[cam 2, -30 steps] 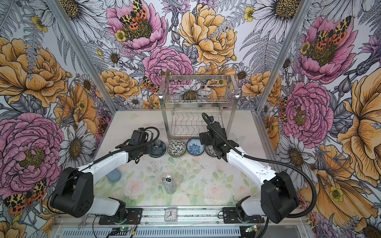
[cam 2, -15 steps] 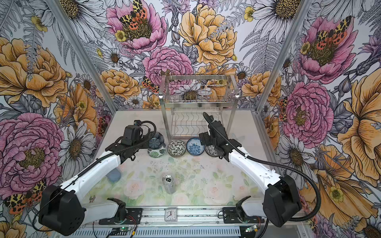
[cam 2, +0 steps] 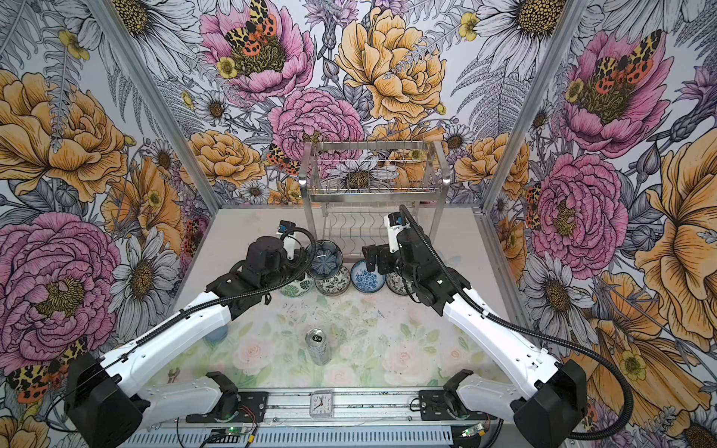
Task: Load the bowls into the dish rack
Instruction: 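Lift the dark bowl with left gripper while right gripper approaches it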
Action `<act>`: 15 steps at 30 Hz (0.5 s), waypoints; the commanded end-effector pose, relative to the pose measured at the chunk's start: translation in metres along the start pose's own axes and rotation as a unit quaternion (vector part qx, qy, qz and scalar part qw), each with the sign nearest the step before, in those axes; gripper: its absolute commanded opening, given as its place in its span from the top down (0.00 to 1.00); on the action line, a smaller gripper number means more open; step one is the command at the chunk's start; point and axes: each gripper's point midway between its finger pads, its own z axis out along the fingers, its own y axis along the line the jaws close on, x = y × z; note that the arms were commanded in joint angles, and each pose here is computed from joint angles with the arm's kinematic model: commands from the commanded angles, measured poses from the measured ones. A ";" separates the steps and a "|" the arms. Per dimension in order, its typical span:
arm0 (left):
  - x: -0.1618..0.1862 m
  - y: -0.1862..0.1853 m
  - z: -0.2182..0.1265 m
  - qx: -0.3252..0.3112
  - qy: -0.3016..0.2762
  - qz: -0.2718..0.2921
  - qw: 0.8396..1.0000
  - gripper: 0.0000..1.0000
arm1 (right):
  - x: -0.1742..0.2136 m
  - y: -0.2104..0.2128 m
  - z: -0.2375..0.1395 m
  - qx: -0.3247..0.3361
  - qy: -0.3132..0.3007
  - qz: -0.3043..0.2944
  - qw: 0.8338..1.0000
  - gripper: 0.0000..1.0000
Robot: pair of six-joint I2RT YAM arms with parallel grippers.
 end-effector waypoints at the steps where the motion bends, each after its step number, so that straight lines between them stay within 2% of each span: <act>1: -0.035 -0.027 0.002 0.048 -0.060 -0.034 0.996 1.00 | -0.006 0.016 -0.003 -0.036 -0.015 0.044 0.998 0.07; 10: -0.040 -0.058 0.020 0.087 -0.064 -0.034 0.994 1.00 | 0.015 0.018 0.024 -0.030 0.012 0.091 0.995 0.24; 15: -0.044 -0.065 0.025 0.097 -0.067 -0.035 0.992 1.00 | 0.027 0.017 0.041 -0.021 0.034 0.106 0.994 0.40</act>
